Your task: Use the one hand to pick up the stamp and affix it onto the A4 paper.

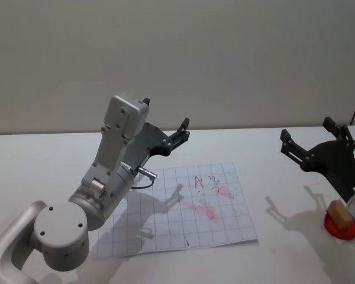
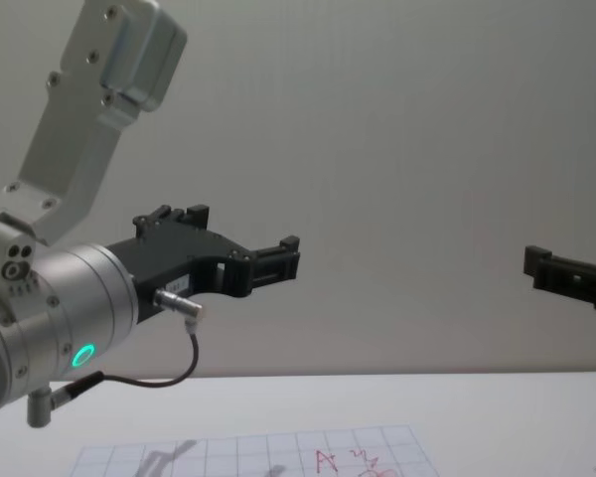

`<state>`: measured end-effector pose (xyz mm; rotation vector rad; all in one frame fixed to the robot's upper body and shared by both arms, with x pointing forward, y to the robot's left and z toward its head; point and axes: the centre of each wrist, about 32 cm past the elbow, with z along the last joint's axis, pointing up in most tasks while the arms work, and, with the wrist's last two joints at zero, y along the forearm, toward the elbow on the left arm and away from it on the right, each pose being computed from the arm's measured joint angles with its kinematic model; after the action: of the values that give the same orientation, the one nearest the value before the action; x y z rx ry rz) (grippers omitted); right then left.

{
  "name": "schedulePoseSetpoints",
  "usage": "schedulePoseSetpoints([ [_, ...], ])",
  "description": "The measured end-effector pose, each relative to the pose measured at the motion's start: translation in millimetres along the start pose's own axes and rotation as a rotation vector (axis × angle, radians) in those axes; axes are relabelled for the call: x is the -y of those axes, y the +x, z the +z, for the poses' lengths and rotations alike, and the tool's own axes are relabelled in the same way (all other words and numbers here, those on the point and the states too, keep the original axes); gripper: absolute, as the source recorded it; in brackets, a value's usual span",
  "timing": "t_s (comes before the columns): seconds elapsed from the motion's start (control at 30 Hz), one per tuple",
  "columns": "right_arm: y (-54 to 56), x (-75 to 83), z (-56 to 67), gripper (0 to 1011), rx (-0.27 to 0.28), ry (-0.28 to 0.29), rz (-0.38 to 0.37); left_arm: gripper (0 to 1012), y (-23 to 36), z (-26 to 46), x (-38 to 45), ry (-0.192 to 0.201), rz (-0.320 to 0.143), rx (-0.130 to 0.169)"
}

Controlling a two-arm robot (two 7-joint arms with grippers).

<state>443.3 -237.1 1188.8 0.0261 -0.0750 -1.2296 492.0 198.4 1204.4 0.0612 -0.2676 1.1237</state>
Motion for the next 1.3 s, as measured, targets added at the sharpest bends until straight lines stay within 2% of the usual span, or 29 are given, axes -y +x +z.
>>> schedulePoseSetpoints([
  [1.3, 0.2, 0.1, 0.0, 1001, 0.0, 0.0, 0.0, 1001, 0.0, 0.0, 0.0, 0.0, 0.0, 0.0],
])
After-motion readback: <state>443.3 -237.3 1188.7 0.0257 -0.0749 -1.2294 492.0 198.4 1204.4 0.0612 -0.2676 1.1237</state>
